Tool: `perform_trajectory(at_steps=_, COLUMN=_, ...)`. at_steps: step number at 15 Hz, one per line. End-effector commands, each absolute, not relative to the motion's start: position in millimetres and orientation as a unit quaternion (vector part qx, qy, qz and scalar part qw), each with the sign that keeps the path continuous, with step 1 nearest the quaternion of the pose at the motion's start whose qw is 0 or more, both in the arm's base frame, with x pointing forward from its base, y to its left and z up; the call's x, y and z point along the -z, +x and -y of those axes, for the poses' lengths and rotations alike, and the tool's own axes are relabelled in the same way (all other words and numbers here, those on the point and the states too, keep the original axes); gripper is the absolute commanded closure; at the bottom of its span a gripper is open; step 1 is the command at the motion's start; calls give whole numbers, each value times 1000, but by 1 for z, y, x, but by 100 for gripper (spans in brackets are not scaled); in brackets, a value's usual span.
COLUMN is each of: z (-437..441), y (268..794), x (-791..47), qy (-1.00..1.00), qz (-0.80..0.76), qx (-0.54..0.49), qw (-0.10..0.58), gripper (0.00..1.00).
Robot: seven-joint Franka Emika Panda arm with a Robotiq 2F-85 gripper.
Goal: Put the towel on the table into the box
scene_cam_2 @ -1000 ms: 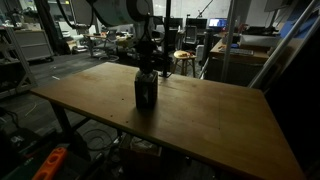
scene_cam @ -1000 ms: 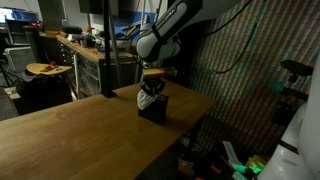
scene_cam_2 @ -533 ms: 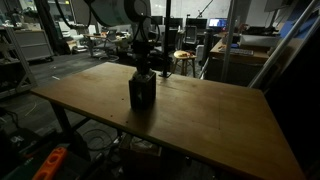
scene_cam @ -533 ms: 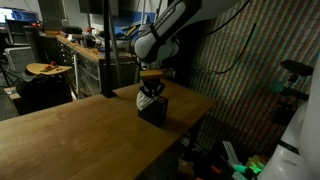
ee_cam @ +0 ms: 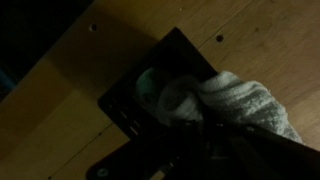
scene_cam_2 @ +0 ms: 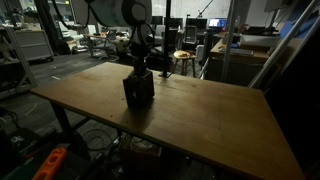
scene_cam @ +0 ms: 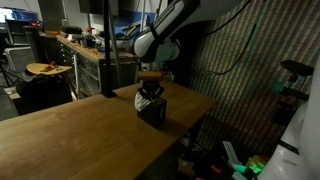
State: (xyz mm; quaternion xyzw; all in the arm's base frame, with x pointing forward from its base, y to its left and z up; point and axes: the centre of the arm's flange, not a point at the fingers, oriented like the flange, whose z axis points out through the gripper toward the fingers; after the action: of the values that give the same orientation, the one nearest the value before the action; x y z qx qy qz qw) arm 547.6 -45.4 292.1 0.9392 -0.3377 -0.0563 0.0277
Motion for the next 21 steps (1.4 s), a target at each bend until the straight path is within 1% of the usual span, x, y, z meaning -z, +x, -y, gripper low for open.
perform_trajectory(at_steps=1, z=42, y=538, x=-282, qy=936, qz=347, qx=50, qw=-10, gripper=96)
perform_trajectory(at_steps=5, z=52, y=534, x=-274, qy=929, qz=365, qx=47, qw=-29, gripper=96)
perform_trajectory(at_steps=9, z=69, y=528, x=-272, qy=927, qz=373, qx=35, qw=-31, gripper=96)
perform_trajectory(at_steps=10, z=72, y=527, x=-273, qy=926, qz=374, qx=32, qw=-30, gripper=94)
perform_trajectory(at_steps=11, z=74, y=525, x=-274, qy=926, qz=375, qx=29, qw=-29, gripper=90)
perform_trajectory(at_steps=12, z=75, y=524, x=-275, qy=926, qz=375, qx=28, qw=-28, gripper=68)
perform_trajectory(at_steps=13, z=74, y=523, x=-277, qy=927, qz=374, qx=27, qw=-27, gripper=68)
perform_trajectory(at_steps=16, z=71, y=517, x=-286, qy=929, qz=368, qx=23, qw=-19, gripper=47)
perform_trajectory(at_steps=17, z=70, y=515, x=-289, qy=931, qz=364, qx=20, qw=-13, gripper=37)
perform_trajectory(at_steps=18, z=69, y=514, x=-294, qy=933, qz=360, qx=15, qw=-7, gripper=30)
perform_trajectory(at_steps=21, z=65, y=508, x=-304, qy=939, qz=343, qx=7, qw=12, gripper=3)
